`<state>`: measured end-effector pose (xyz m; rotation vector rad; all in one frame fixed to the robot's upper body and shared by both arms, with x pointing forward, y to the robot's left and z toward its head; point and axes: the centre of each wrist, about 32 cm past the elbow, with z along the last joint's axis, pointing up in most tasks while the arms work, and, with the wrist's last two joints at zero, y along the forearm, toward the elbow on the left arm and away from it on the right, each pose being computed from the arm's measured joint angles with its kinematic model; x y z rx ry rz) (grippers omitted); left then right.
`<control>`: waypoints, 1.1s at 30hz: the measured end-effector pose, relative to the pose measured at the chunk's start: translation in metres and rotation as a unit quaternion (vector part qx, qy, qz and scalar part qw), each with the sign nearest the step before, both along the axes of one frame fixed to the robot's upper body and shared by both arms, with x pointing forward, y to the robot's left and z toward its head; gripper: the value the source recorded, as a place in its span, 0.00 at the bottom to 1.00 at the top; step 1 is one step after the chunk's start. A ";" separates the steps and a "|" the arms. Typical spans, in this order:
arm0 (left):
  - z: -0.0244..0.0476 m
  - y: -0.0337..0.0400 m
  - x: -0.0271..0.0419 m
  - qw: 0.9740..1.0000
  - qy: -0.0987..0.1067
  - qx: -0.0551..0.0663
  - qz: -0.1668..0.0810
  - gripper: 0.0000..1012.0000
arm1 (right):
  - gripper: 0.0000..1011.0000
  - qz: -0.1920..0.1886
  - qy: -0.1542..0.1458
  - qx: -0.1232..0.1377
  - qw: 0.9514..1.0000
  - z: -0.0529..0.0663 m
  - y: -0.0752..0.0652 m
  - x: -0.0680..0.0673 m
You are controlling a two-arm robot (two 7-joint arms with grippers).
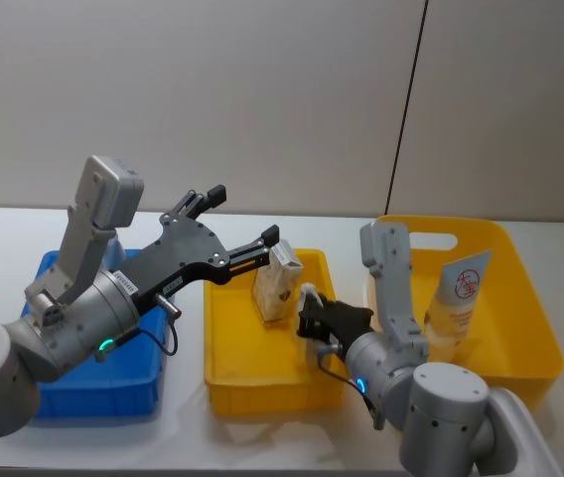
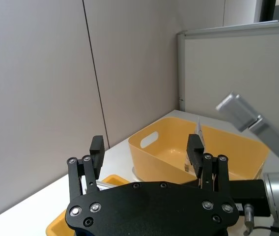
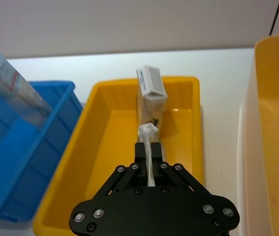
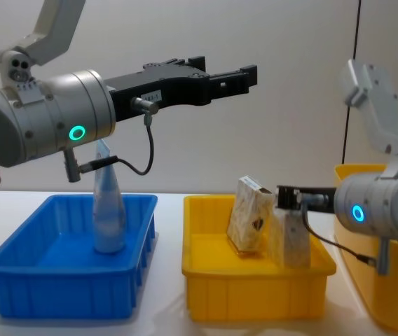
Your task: Bimanual collaborative sorting of washing and personal care products
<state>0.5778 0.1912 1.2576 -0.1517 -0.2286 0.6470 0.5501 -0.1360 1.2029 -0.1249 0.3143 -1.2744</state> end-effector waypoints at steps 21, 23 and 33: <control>0.0000 0.0000 0.0000 1.000 0.000 0.000 0.000 0.99 | 0.03 0.008 -0.128 0.042 0.991 0.025 -0.013 0.004; 0.0000 0.0000 0.0000 1.000 0.000 0.000 0.000 0.99 | 0.03 0.000 -0.138 0.036 0.990 0.028 -0.015 0.004; 0.0000 0.0000 0.0000 1.000 0.000 0.000 0.000 0.99 | 0.03 -0.048 -0.158 0.002 0.986 0.041 -0.024 0.004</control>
